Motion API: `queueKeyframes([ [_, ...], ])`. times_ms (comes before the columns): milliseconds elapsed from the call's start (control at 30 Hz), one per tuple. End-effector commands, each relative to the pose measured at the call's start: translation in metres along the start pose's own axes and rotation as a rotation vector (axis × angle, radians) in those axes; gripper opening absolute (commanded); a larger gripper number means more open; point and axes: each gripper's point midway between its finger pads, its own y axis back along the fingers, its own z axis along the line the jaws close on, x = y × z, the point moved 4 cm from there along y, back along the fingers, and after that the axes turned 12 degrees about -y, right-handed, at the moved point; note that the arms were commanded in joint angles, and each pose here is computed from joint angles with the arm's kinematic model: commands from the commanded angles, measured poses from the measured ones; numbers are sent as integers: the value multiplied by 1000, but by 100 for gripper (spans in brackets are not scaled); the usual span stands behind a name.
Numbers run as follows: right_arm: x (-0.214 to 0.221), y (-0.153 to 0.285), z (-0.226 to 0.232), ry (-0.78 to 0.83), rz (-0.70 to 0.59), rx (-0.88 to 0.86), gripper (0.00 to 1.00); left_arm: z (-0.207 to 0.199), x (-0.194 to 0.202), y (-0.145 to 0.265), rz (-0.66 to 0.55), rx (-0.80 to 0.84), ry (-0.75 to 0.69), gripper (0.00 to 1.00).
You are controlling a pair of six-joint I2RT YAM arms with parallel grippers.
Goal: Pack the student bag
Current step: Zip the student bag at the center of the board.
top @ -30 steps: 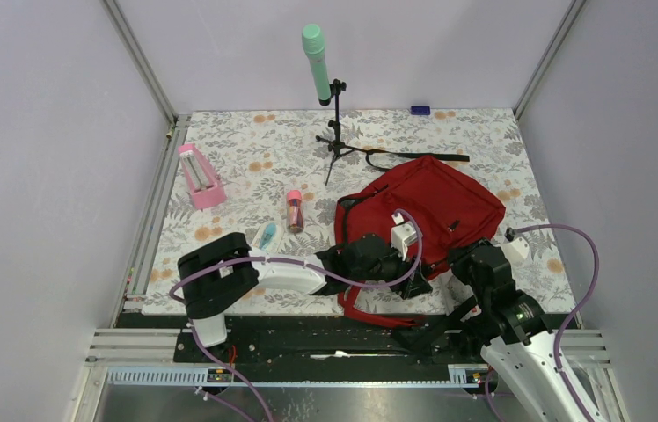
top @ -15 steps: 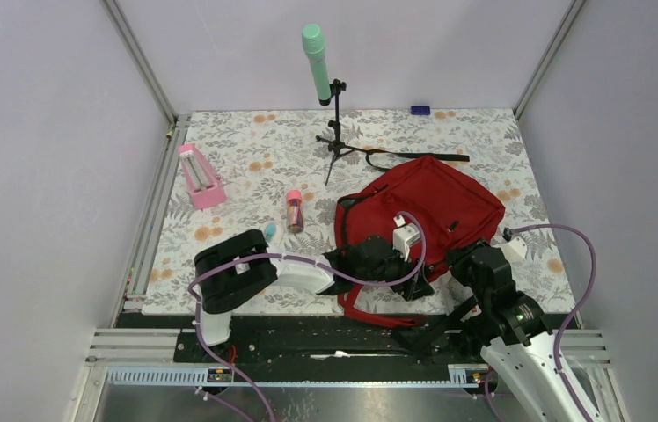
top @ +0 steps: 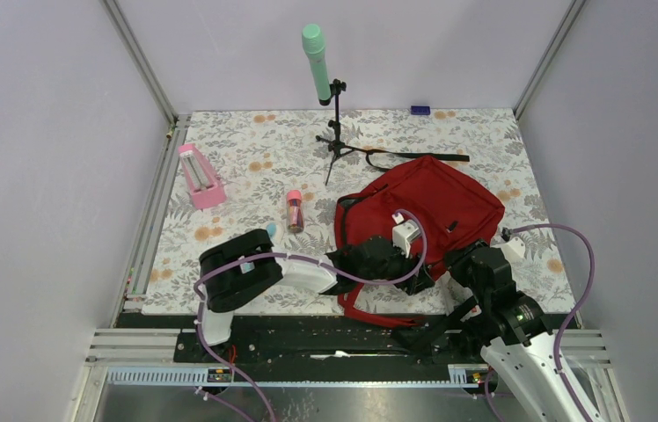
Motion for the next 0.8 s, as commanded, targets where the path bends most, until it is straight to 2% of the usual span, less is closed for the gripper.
queueKeyframes([
  [0, -5, 6, 12, -13, 0, -48, 34, -5, -33, -13, -123, 11, -28, 58],
  [133, -3, 4, 10, -10, 5, -43, 35, -8, -37, -19, -131, 30, -33, 41],
  [233, -2, 2, 9, -11, 6, -41, 34, -3, -38, -20, -129, -8, -33, 14],
  [300, -2, 2, 9, -7, 3, -40, 34, 7, -35, -16, -119, -83, -30, 0],
  [567, -16, 2, 5, 27, -90, -18, 34, 36, -38, 31, -184, -339, -19, 0],
  [767, -38, 7, 11, 49, -198, 1, 34, 48, -20, 59, -134, -424, -21, 0],
])
